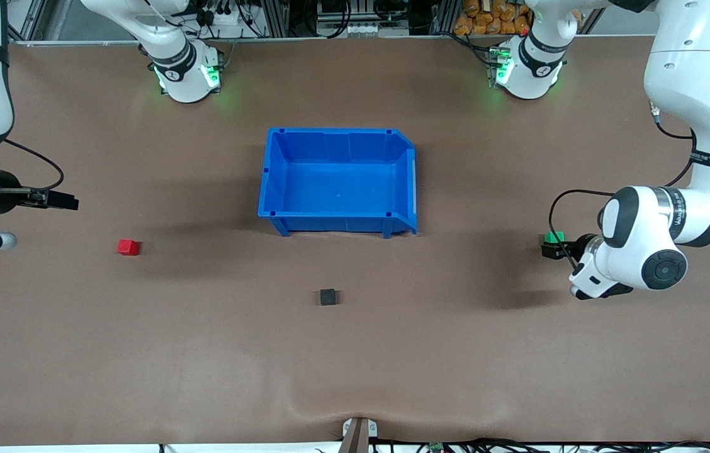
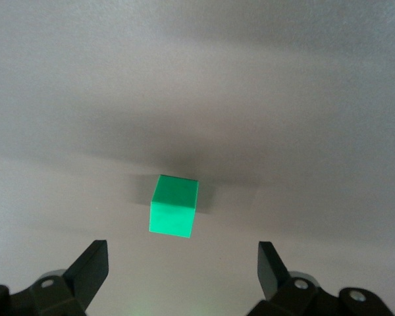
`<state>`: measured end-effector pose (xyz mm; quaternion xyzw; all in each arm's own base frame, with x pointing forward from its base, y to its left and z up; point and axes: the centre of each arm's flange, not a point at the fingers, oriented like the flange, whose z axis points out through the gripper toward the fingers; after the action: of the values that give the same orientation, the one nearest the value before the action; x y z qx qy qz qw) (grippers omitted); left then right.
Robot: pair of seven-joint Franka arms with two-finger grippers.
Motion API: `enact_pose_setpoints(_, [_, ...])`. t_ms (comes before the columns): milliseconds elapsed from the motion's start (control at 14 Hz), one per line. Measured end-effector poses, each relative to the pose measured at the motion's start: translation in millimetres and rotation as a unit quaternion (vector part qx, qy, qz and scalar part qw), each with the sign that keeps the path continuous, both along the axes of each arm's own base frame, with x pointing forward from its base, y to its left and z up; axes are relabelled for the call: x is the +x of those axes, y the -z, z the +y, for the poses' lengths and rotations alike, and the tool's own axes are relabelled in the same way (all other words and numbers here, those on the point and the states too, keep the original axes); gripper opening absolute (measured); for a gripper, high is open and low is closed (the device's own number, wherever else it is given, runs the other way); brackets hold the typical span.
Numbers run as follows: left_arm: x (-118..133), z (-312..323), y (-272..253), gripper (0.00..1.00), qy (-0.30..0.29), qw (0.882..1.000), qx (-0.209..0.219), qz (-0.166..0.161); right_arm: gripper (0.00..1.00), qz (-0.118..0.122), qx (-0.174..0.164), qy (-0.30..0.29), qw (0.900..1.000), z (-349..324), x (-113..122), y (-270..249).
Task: Attach green and red cubes to black cube
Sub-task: 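Lower the left gripper over the green cube while the right gripper approaches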
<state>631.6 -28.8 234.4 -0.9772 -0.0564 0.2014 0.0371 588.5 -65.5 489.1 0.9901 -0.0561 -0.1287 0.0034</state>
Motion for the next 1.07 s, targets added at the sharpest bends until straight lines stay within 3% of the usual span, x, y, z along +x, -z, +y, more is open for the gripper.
enact_pose_setpoints(1071, [-16,10,40,1.0,0.011,1.0,0.008,0.009,1.0,0.03,0.001,0.001,1.0,-1,1,44])
